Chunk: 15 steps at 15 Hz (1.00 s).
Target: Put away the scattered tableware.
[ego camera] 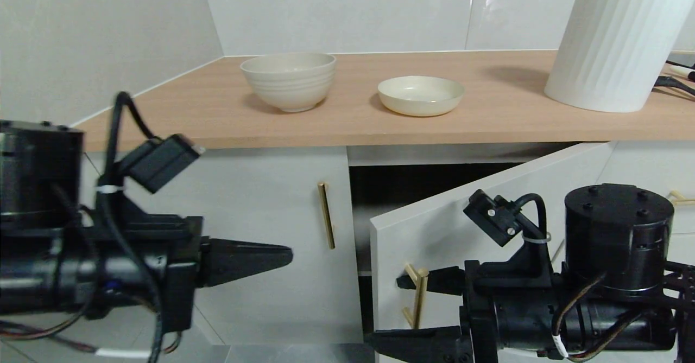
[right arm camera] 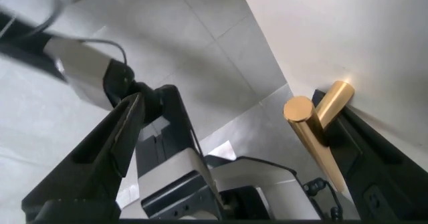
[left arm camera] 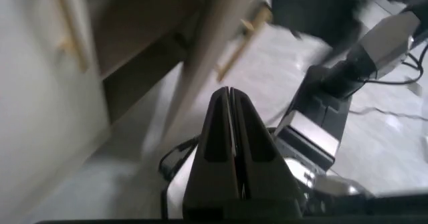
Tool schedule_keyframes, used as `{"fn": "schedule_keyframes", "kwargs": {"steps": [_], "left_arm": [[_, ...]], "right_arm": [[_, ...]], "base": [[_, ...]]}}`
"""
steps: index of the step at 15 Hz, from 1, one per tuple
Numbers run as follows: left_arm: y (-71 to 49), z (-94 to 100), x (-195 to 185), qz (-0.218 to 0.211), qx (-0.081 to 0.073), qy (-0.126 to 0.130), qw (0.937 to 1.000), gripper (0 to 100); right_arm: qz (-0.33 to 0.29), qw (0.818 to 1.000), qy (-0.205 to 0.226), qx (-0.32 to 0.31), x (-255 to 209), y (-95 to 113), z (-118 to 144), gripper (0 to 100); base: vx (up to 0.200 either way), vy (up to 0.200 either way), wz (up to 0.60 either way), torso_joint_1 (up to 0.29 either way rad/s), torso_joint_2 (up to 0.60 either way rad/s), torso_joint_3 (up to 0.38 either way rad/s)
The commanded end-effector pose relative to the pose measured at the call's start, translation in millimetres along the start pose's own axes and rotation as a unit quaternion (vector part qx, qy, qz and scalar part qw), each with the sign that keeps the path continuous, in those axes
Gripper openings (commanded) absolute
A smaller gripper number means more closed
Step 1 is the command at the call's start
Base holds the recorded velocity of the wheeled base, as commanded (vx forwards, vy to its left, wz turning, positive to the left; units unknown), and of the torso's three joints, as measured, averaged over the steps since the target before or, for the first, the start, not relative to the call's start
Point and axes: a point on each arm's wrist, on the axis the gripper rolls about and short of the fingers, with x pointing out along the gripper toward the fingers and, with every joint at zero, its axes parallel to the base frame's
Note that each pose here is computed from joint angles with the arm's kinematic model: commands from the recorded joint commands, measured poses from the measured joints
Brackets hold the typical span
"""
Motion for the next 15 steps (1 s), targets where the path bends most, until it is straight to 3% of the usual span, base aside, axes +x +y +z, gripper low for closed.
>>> {"fn": "schedule_keyframes", "kwargs": {"steps": [1, 4, 8, 15], "left_arm": [[35.4, -1.9, 85, -0.033, -0.033, 0.06, 0.9971, 0], [35.9, -2.3, 111, -0.051, -0.037, 0.078, 0.995, 0], [40.9, 7.0, 127, -0.05, -0.034, 0.072, 0.9956, 0], [20.8, 8.1, 138, -0.068, -0.015, 0.078, 0.9945, 0]], "right_arm": [[-0.003, 1.0, 0.005, 0.003, -4, 1, -4, 100], [-0.003, 1.0, 0.007, 0.004, -4, 1, -5, 100], [-0.004, 1.0, 0.011, 0.006, -4, 0, -7, 100], [-0.028, 1.0, 0.005, 0.012, -14, -8, -9, 100]], "base": [[0.0, 0.0, 0.0, 0.0, 0.0, 0.0], [0.0, 0.0, 0.0, 0.0, 0.0, 0.0], [0.0, 0.0, 0.0, 0.0, 0.0, 0.0], [0.0, 0.0, 0.0, 0.0, 0.0, 0.0]]}}
